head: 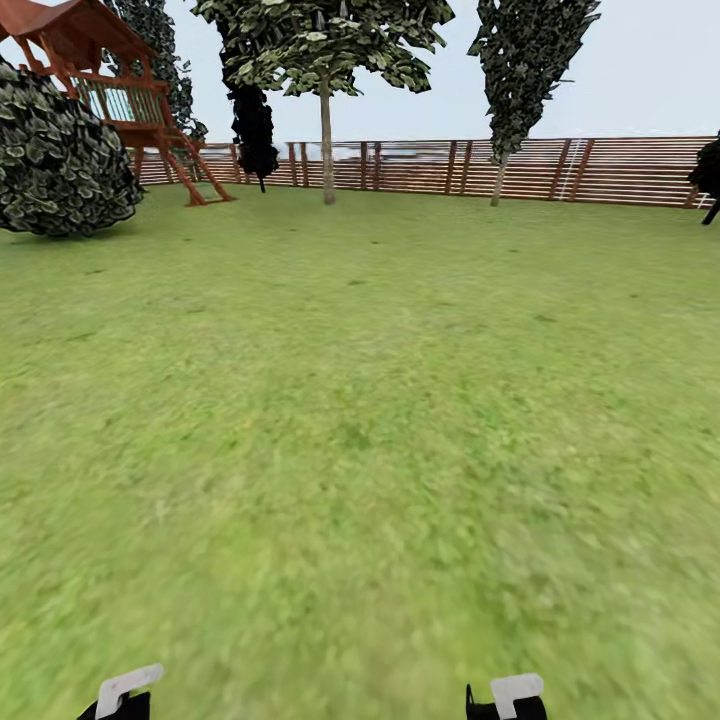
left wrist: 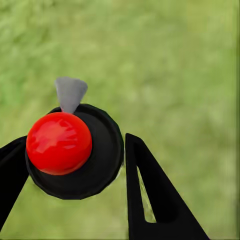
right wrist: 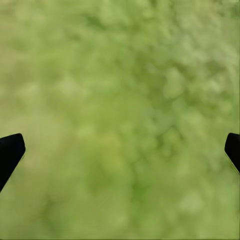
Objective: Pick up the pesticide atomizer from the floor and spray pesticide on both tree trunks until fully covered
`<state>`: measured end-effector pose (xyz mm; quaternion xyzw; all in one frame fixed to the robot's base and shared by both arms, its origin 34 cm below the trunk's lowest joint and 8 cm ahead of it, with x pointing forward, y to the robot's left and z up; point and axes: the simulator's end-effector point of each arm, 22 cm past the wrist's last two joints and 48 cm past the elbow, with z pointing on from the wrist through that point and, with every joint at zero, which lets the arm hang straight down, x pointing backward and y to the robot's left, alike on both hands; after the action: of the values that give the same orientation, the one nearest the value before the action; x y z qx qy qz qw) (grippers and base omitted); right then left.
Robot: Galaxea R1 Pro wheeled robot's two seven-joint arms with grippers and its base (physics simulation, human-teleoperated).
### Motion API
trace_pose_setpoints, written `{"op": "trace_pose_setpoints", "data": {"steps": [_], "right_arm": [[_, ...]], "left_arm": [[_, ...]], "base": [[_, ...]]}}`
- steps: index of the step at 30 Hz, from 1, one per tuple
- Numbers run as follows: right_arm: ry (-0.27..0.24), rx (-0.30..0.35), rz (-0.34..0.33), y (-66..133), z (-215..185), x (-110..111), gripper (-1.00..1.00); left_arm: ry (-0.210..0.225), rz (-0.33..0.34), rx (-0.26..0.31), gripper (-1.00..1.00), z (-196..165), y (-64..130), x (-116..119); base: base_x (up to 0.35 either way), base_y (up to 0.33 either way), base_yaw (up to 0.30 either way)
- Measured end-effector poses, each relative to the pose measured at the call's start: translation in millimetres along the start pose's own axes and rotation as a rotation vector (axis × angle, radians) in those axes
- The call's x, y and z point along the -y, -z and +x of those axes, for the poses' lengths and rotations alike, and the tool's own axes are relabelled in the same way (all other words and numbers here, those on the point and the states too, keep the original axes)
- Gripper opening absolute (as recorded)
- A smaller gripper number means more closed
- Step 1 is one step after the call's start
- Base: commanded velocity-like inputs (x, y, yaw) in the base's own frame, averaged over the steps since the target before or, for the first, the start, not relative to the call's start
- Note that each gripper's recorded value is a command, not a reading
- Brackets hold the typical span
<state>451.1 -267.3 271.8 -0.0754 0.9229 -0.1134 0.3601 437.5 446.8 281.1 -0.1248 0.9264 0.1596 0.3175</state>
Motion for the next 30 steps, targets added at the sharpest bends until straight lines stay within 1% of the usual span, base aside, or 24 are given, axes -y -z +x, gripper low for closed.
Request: {"op": "trace_pose_setpoints", "data": {"steps": [16,24,30], "right_arm": [[0.000,0.000,0.001,0.0,0.0,0.2,1.00],[0.000,0.000,0.002,-0.1,0.0,0.8,1.00],[0.001,-0.001,0.001,-0.1,0.5,0.8,1.00]], "left_arm": [[-0.001,0.002,0.003,-1.00,-0.4,0.2,1.3],[-0.003,0.001,0.003,-1.00,-0.6,0.0,0.2],[-0.002,0.002,0.003,-1.00,-0.2,0.1,1.3]], "base": [[0.337,0.000,0.003],[0.337,0.000,0.232],[0.337,0.000,0.033]]}}
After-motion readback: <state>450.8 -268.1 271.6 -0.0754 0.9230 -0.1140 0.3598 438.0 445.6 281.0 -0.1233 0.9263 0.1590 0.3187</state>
